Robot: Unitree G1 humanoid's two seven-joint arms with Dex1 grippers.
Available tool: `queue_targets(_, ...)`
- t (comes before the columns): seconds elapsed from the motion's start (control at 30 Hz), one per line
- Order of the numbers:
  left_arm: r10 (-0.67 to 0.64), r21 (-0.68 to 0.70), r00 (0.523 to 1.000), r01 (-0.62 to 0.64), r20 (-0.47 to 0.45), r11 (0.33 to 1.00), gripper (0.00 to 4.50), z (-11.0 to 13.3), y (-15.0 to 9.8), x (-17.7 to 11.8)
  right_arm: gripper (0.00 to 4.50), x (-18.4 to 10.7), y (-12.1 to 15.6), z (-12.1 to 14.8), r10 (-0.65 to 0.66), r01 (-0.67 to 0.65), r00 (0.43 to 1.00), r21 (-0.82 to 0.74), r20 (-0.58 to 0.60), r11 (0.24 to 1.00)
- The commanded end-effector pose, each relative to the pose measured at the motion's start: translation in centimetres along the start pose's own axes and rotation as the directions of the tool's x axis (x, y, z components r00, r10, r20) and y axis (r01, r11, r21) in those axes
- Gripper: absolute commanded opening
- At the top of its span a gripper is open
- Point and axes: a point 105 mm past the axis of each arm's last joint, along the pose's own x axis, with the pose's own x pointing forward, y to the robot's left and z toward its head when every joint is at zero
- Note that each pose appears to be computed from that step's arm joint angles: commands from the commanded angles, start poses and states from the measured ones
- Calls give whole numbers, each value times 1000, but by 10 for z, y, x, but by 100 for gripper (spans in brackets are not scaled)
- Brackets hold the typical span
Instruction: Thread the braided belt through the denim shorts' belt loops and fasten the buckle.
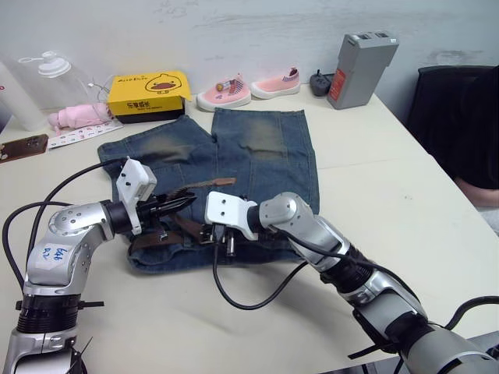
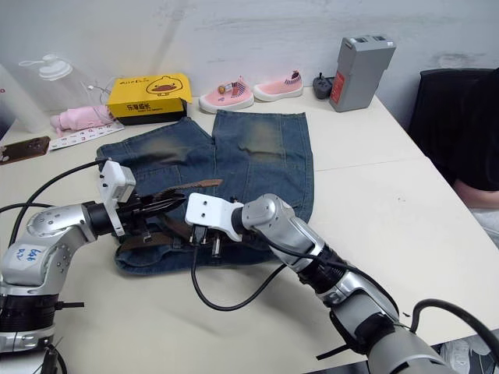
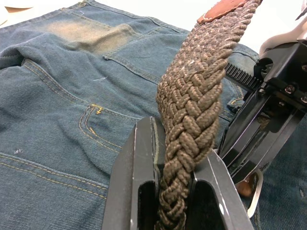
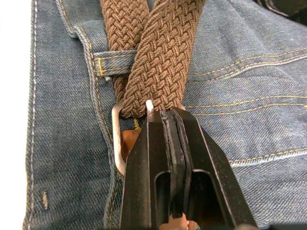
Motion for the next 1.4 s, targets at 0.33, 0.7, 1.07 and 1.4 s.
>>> queue_targets(0.33,8,53,1000,-9,10,999,0,9,2,-4,7,-19,-1,28,35,-39,995,39,94,998)
queue_targets(0.7,13,53,1000,-14,14,998,0,10,1,-4,7,-9,1,18,41,-43,998,47,54,998)
queue_targets(1.07,19,50,1000,-20,16,999,0,10,-1,-5,7,3,6,11,63,-63,998,33,12,997)
queue_targets(1.4,20,55,1000,-20,18,998,0,7,-2,-3,7,19,17,-5,203,-200,968,37,-147,979)
